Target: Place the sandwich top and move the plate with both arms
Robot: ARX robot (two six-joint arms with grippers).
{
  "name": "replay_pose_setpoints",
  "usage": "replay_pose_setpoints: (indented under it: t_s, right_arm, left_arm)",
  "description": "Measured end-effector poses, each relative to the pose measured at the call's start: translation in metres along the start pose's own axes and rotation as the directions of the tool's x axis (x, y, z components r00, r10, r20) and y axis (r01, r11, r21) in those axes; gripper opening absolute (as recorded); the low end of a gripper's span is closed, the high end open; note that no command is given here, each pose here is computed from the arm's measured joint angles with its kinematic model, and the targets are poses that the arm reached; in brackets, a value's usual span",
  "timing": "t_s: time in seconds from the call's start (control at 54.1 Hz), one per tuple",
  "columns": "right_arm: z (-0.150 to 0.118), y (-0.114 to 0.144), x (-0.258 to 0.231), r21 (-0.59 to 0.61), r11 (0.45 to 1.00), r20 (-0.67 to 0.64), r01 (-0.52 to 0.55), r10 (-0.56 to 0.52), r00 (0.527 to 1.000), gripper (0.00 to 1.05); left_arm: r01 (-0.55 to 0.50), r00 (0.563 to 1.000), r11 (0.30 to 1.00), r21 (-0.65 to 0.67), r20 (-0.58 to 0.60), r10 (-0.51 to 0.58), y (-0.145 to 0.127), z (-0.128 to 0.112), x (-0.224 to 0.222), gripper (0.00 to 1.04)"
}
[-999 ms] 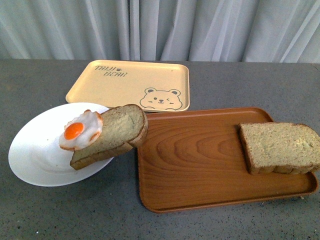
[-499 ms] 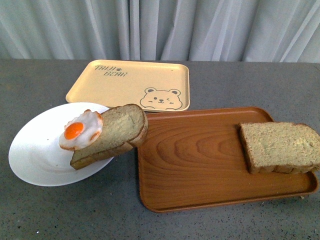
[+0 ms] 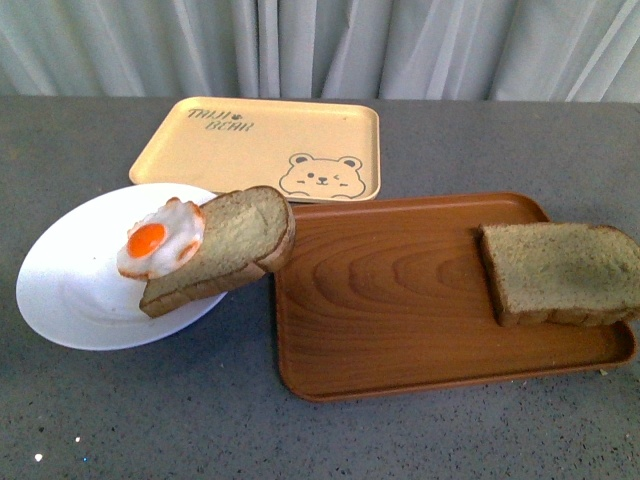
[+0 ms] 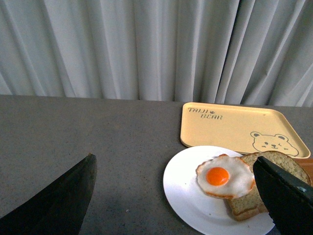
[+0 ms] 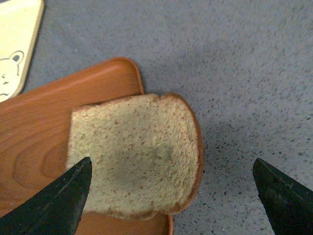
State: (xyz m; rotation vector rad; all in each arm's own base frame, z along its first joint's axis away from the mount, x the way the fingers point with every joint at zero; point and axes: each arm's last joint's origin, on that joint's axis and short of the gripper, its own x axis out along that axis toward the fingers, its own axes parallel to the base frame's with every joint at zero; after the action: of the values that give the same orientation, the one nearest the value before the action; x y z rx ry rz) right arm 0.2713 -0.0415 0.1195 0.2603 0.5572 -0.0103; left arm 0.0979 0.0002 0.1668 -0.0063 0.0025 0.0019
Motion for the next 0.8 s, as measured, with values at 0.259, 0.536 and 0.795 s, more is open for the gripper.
replay_pose_setpoints:
  t_s: [0.259, 0.536, 0.795]
  right_arm:
    - [-0.010, -0.008, 0.035, 0.088, 0.996, -0.078, -0.004, 0.011, 0.997, 0.96]
    - [-0.017, -0.014, 0.054, 0.155, 0.988, -0.114, -0.016, 0.034, 0.993, 0.96]
    - [-0.019, -0.015, 0.064, 0.206, 0.978, -0.128, -0.041, 0.068, 0.989, 0.68]
  left_arm:
    - [0.000, 1.000, 1.000, 0.000, 0.000, 0.000, 0.000, 0.000, 0.000, 0.96]
    - [0.000, 1.000, 1.000, 0.000, 0.000, 0.000, 0.000, 0.000, 0.000, 0.96]
    - [0.000, 1.000, 1.000, 0.000, 0.000, 0.000, 0.000, 0.000, 0.000, 0.96]
